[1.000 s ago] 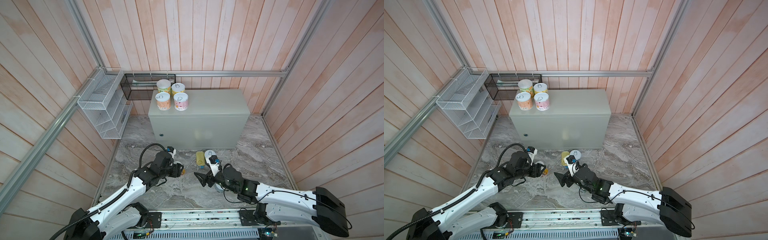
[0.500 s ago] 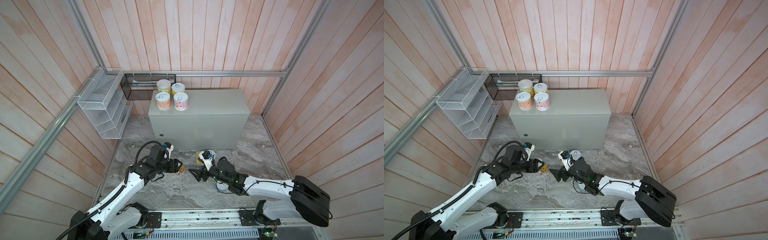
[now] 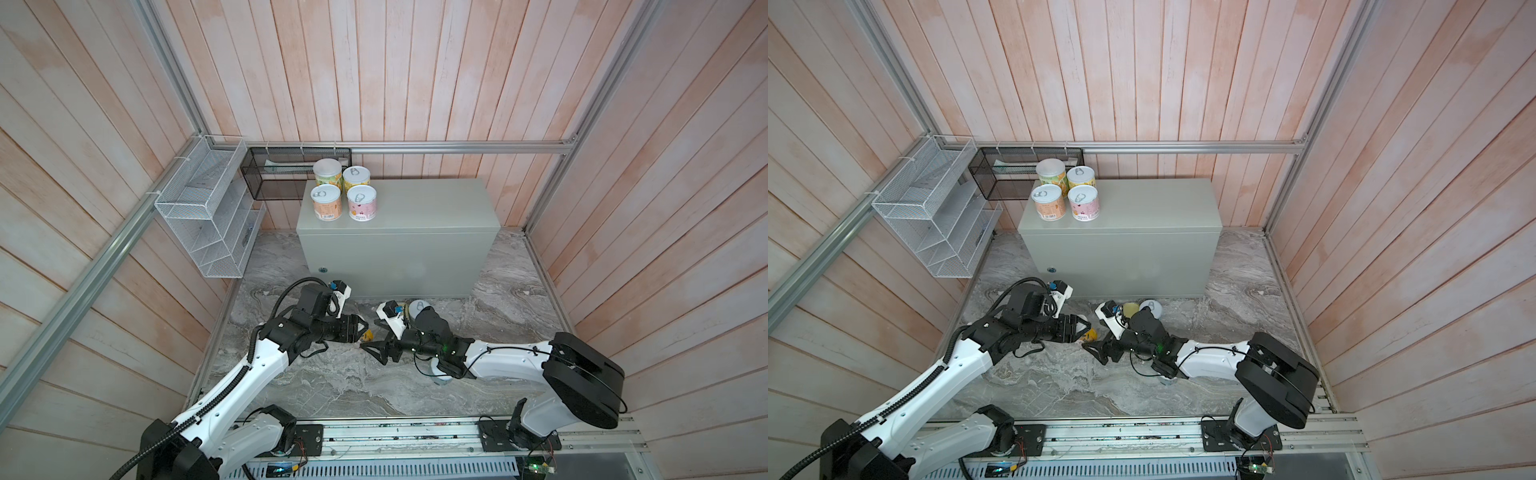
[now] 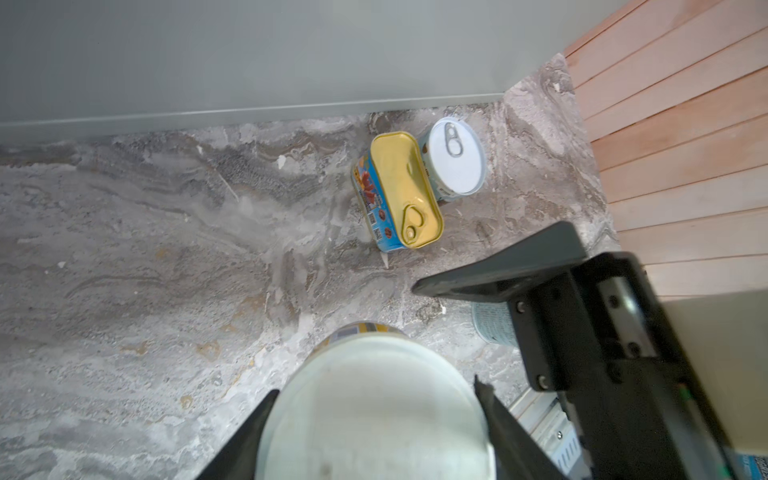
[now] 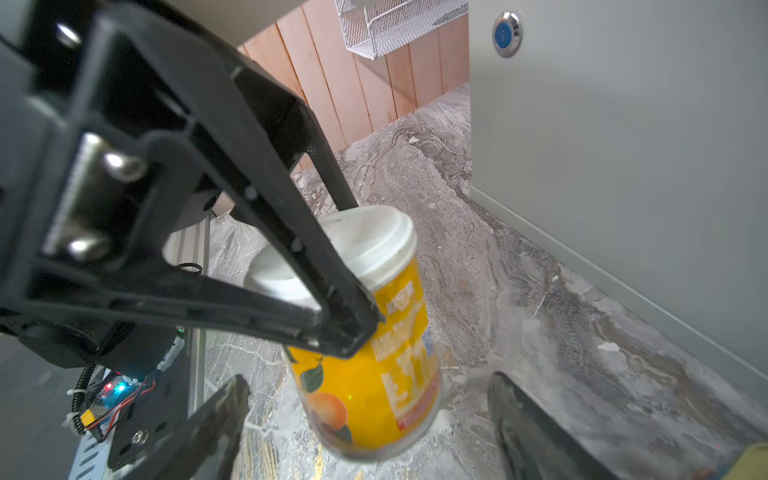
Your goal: Place and organize the canned foods onto the counter
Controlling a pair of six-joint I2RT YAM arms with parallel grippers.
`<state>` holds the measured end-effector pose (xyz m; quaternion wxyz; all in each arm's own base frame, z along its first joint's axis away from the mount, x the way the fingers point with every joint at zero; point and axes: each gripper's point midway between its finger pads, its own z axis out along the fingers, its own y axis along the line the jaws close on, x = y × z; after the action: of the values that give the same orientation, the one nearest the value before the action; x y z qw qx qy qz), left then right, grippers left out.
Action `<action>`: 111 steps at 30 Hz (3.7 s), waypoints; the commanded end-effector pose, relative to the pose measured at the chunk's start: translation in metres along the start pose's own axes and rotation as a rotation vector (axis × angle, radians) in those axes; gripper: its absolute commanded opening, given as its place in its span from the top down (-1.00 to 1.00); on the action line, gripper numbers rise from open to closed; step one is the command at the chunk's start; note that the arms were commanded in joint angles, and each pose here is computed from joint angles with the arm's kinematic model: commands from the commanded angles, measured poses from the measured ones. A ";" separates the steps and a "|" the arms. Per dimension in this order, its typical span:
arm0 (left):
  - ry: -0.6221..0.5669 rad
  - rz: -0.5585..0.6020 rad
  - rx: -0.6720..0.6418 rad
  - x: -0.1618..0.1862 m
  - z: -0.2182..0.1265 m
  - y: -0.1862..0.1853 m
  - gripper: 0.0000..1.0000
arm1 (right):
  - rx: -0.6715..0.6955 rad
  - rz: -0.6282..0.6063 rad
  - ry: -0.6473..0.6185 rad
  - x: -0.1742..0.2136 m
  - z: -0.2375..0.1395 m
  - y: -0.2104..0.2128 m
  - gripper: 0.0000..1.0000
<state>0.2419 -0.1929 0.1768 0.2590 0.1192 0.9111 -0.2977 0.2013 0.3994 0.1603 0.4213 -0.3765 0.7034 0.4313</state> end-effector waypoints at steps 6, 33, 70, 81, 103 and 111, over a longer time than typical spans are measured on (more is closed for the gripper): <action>-0.033 0.074 0.116 -0.014 -0.012 -0.026 -0.15 | -0.031 0.007 -0.050 -0.018 0.007 0.005 -0.77; -0.033 0.072 0.220 -0.015 -0.020 -0.042 -0.15 | -0.015 0.052 -0.107 -0.027 0.011 -0.001 -0.31; 0.008 0.051 0.251 -0.002 -0.009 -0.038 -0.10 | 0.043 0.056 -0.209 -0.041 0.010 -0.015 -0.58; -0.029 0.050 0.256 -0.012 -0.012 -0.040 -0.10 | 0.031 0.054 -0.193 -0.039 0.014 -0.014 -0.26; -0.232 -0.012 0.156 -0.031 -0.029 -0.023 -1.00 | 0.312 0.169 -0.308 -0.058 -0.050 -0.078 -0.14; -0.310 0.037 0.108 -0.054 -0.035 -0.021 -0.99 | 0.330 0.159 -0.386 -0.090 -0.087 -0.064 -0.15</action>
<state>0.2529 -0.1951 0.2236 0.3559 0.1012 0.8523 -0.3696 0.2674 0.3234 0.2172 0.5376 -0.1763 0.7208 0.4004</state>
